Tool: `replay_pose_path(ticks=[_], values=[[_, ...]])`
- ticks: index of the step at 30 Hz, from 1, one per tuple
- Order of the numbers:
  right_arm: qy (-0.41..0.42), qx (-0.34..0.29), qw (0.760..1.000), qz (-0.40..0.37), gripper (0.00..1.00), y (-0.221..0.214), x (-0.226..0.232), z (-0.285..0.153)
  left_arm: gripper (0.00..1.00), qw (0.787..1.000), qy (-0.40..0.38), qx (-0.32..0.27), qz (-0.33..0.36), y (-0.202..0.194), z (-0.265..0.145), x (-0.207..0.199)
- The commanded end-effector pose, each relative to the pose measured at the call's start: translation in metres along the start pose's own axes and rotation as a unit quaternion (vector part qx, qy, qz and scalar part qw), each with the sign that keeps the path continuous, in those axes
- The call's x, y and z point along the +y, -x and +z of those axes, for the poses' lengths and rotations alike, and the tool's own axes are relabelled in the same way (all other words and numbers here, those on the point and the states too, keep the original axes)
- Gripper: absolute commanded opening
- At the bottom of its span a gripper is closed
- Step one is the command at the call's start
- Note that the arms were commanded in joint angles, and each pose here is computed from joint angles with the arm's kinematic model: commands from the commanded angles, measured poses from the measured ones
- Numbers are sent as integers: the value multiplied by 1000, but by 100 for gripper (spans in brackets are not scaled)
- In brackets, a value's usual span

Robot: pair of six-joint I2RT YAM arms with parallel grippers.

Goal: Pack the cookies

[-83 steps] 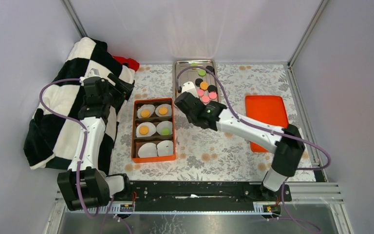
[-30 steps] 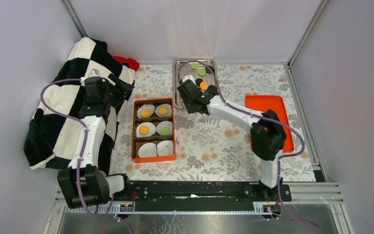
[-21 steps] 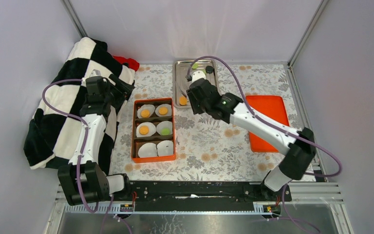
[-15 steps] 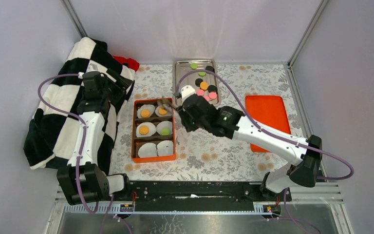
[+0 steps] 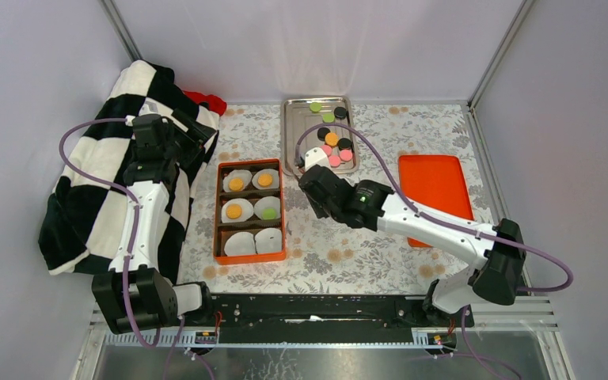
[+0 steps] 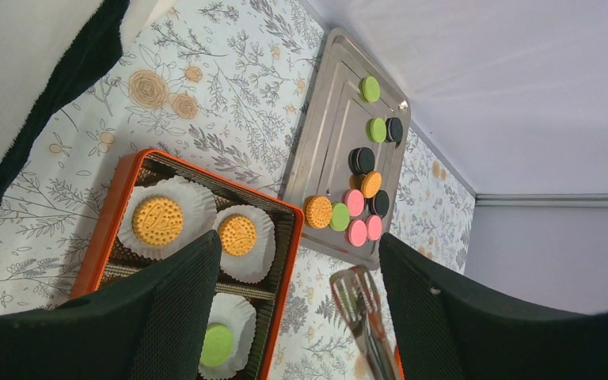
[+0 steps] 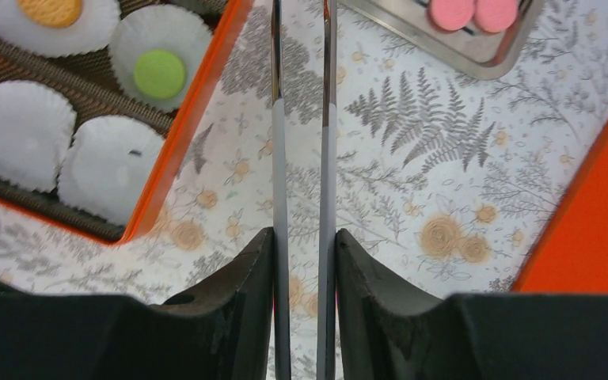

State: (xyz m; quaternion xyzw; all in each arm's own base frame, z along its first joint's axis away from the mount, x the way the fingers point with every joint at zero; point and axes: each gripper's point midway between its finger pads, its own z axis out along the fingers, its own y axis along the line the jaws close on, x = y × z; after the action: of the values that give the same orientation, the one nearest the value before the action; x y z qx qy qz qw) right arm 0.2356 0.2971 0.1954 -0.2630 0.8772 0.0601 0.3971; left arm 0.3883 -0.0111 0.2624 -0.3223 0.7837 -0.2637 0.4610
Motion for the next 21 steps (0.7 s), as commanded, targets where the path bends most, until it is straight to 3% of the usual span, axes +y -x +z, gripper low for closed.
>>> replay_pose_path(ticks=[1, 10, 21], values=[[-68, -34, 997, 21, 2, 30, -28, 18, 78, 1000, -9, -2, 2, 1, -4, -7], [-91, 17, 995, 26, 3, 6, -39, 69, 78, 1000, -2, 0, 7, -3, -1, 1], [-73, 22, 996, 51, 7, 8, -42, 88, 78, 1000, 6, 1, 9, -4, 2, 5]])
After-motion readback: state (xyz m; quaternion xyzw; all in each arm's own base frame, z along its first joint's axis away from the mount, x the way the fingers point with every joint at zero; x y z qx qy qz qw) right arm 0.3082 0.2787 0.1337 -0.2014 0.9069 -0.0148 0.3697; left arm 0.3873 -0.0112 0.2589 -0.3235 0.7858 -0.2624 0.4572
